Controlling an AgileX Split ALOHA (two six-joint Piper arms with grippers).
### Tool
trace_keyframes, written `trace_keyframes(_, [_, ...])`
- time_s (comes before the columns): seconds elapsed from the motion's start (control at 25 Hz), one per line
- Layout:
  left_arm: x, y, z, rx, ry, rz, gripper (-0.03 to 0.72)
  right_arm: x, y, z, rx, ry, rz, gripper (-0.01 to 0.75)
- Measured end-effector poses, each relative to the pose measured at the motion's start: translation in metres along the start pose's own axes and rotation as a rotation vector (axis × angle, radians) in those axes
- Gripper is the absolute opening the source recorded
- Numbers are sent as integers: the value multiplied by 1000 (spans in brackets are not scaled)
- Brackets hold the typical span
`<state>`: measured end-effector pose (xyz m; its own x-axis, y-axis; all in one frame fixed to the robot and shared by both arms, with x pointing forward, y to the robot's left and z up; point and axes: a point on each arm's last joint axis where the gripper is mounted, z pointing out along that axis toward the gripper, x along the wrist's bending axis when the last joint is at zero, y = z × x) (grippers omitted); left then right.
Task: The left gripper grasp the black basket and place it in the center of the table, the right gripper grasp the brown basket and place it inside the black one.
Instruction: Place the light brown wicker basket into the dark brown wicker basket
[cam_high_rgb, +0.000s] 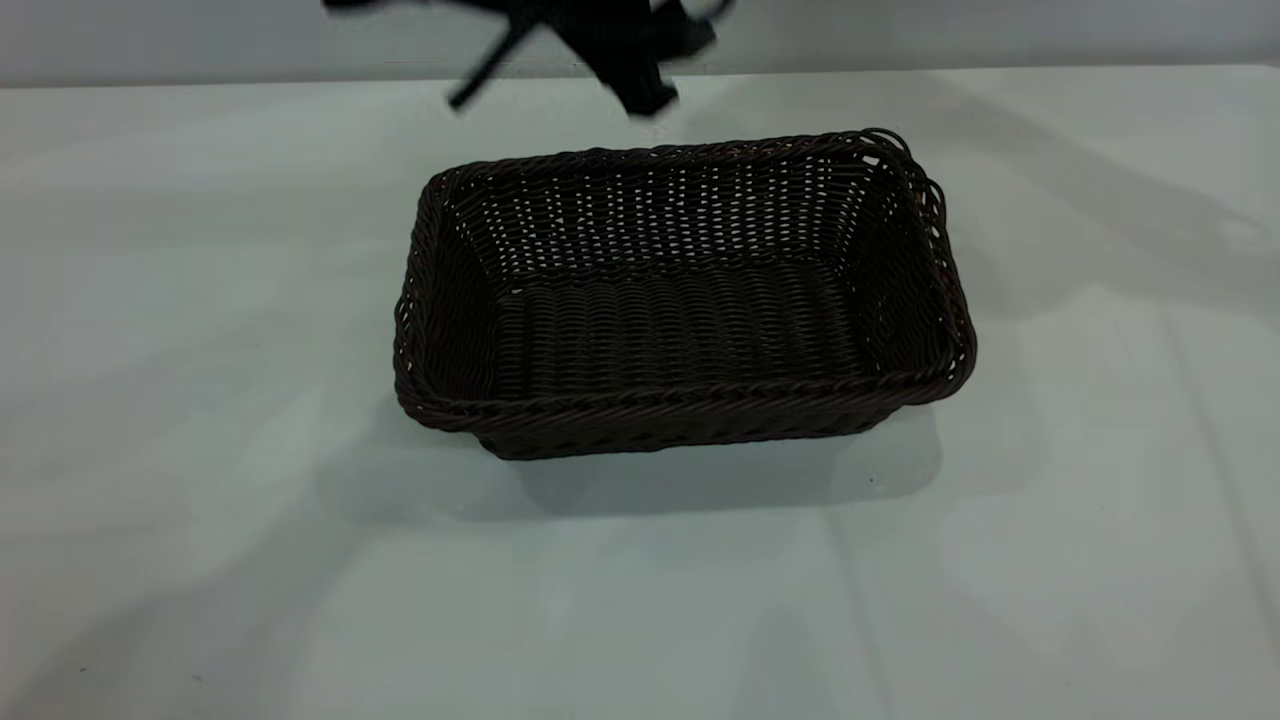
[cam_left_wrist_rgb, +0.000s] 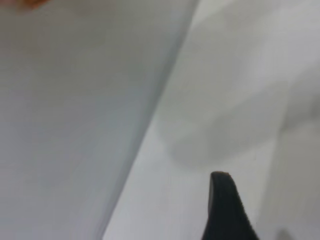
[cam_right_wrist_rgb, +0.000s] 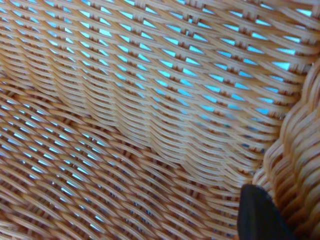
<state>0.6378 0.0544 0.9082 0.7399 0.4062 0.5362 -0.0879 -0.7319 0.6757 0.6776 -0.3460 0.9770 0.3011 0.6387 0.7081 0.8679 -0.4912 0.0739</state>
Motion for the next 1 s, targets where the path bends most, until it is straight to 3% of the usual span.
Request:
trace_keyframes(0.2, [39, 16, -39, 77, 84, -21, 408, -17, 7, -16, -8, -17, 25, 131])
trace_keyframes(0.52, [120, 55, -144, -3, 340, -181, 407, 16, -32, 32, 246, -59, -236, 132])
trace_keyframes(0.76, [137, 82, -209, -34, 436, -216, 407, 55, -78, 77, 406, -114, -550, 134])
trace_keyframes(1.0, [140, 91, -239, -34, 471, -227, 407, 66, -106, 104, 515, -180, -696, 134])
